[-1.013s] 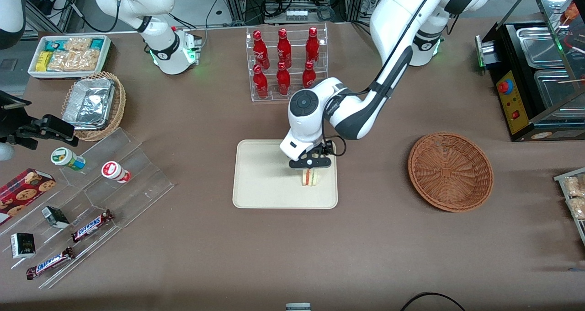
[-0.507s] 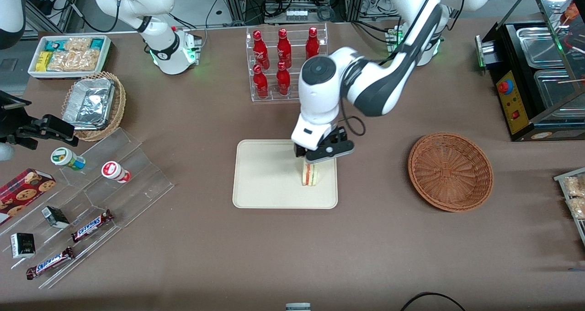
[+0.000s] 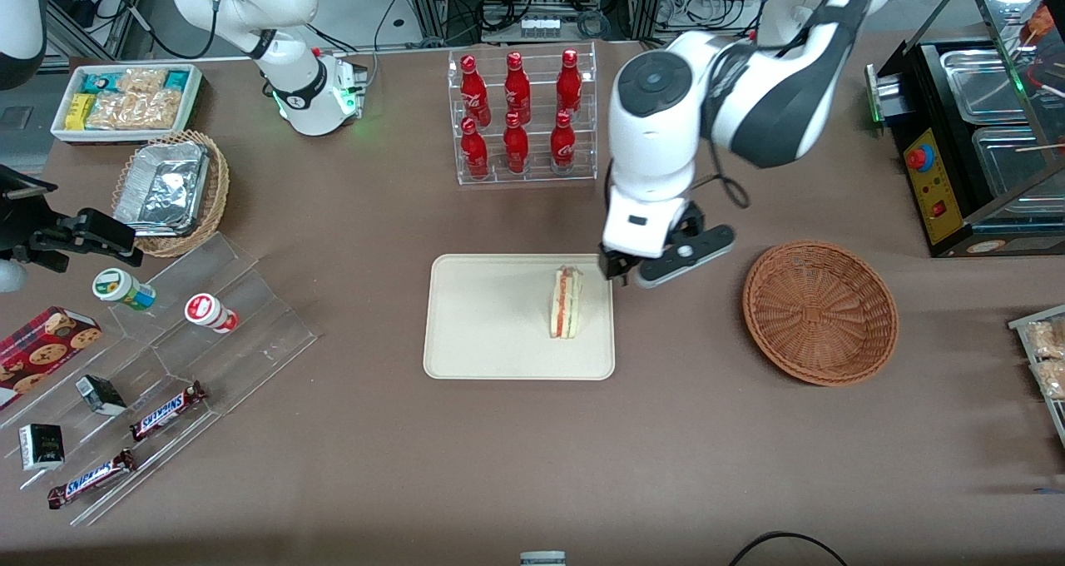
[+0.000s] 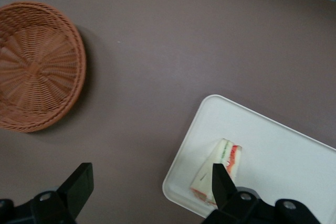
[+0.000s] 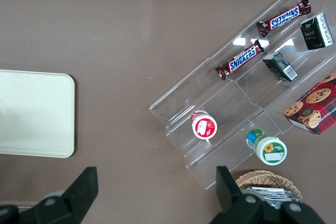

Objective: Place sandwich from basket to tray

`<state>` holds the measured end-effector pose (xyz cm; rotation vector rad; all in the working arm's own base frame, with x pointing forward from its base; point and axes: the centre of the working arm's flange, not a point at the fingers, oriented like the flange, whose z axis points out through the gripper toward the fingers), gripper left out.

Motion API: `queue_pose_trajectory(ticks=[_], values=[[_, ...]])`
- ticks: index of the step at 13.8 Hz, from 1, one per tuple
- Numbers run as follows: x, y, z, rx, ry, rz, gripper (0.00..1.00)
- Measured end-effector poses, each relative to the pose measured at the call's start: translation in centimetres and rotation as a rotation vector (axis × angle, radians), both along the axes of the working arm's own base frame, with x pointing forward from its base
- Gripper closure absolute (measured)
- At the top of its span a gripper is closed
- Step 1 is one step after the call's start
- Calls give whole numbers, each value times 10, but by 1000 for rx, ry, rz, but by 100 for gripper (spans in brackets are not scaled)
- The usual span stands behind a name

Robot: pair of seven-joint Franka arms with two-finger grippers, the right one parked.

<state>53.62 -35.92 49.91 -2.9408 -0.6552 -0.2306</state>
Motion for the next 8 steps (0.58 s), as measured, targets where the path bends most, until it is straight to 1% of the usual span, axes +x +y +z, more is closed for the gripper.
queue_pose_trajectory(ticks=[5,8], values=[[5,69,60,8,-18,120,0],[8,121,95,-9,-26,200,0]])
